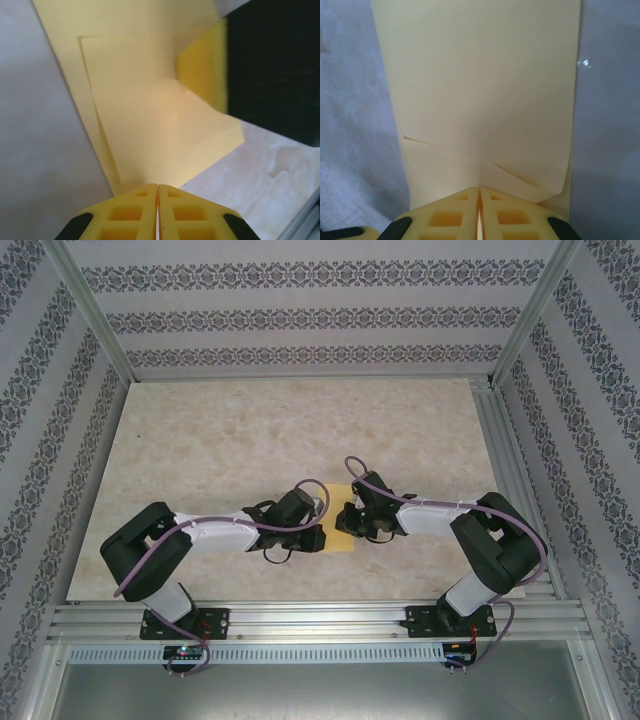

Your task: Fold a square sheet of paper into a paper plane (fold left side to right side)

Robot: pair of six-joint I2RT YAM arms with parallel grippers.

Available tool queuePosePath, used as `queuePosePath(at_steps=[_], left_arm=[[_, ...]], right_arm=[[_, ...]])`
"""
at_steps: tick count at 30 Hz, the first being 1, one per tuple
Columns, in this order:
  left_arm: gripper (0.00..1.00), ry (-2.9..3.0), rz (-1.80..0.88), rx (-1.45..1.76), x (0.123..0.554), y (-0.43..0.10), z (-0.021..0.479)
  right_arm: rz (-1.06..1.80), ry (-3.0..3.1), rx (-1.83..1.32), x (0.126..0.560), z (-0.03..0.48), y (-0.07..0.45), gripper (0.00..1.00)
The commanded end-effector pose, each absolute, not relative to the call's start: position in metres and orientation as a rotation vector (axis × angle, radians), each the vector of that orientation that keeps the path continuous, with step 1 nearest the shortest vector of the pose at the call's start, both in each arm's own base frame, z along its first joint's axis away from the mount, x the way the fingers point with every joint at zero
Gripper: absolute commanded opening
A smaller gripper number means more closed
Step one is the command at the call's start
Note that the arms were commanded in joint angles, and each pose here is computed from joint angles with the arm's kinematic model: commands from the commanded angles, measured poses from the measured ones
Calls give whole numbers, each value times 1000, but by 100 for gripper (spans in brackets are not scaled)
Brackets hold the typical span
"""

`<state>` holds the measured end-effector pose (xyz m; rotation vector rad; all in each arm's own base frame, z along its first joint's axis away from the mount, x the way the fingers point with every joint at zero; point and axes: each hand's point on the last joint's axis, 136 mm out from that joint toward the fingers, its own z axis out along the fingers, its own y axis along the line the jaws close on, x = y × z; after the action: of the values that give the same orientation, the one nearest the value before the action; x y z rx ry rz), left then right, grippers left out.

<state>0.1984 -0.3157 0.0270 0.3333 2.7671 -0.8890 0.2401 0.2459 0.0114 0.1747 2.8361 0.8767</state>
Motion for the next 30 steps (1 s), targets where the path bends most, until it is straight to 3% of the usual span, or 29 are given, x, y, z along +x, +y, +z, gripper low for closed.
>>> queuePosePath(at_steps=[1,10,30], left_arm=[[11,2737,-896,360,205,-321,23],[10,2802,-840,332,195,-308,0],[10,2815,-829,341,191,-308,-4]], right_arm=[[822,2881,228,235,1,238,10],[943,2820,204,234,33,248,10],[1086,2895,218,208,12,283,7]])
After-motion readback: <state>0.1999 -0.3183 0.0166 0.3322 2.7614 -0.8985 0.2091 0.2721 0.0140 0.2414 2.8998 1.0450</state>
